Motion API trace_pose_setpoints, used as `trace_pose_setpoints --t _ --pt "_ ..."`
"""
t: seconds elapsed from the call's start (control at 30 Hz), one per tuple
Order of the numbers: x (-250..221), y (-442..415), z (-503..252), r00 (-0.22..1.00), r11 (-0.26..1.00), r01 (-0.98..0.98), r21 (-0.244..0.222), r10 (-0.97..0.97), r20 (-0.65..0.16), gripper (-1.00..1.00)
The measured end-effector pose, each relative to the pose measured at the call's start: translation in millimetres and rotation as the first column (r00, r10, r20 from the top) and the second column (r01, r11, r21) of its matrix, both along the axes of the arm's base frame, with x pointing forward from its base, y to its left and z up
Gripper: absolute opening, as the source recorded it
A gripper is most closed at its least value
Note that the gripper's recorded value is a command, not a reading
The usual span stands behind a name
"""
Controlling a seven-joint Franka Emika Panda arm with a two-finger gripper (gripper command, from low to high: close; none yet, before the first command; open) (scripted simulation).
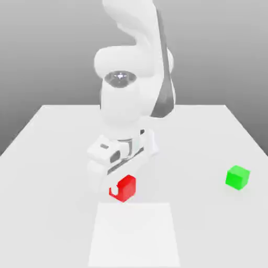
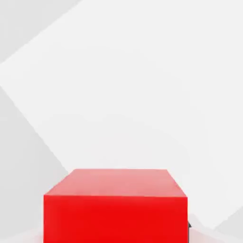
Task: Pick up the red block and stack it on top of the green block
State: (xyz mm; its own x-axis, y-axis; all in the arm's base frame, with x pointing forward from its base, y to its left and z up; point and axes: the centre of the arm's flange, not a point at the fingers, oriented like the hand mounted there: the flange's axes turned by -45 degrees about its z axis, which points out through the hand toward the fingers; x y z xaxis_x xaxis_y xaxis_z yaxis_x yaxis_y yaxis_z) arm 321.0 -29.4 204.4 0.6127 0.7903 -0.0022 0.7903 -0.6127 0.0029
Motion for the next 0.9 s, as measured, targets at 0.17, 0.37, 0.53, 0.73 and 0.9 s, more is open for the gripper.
trace_pose_setpoints --t 0.17,0.37,0.53,0.73,0.9 --pt "6 46 10 0.97 0.97 -0.243 0.003 0.243 -0.001 -1.0" --pt "1 150 21 0.719 0.719 -0.695 0.002 0.695 0.001 -1.0" --pt "-29 236 29 0.359 0.359 -0.933 0.002 0.933 0.001 -1.0" --pt "-96 327 39 -0.153 -0.153 -0.988 0.004 0.988 -0.002 -1.0" --pt "-125 357 37 -0.337 -0.337 -0.942 -0.006 0.942 -0.003 -1.0"
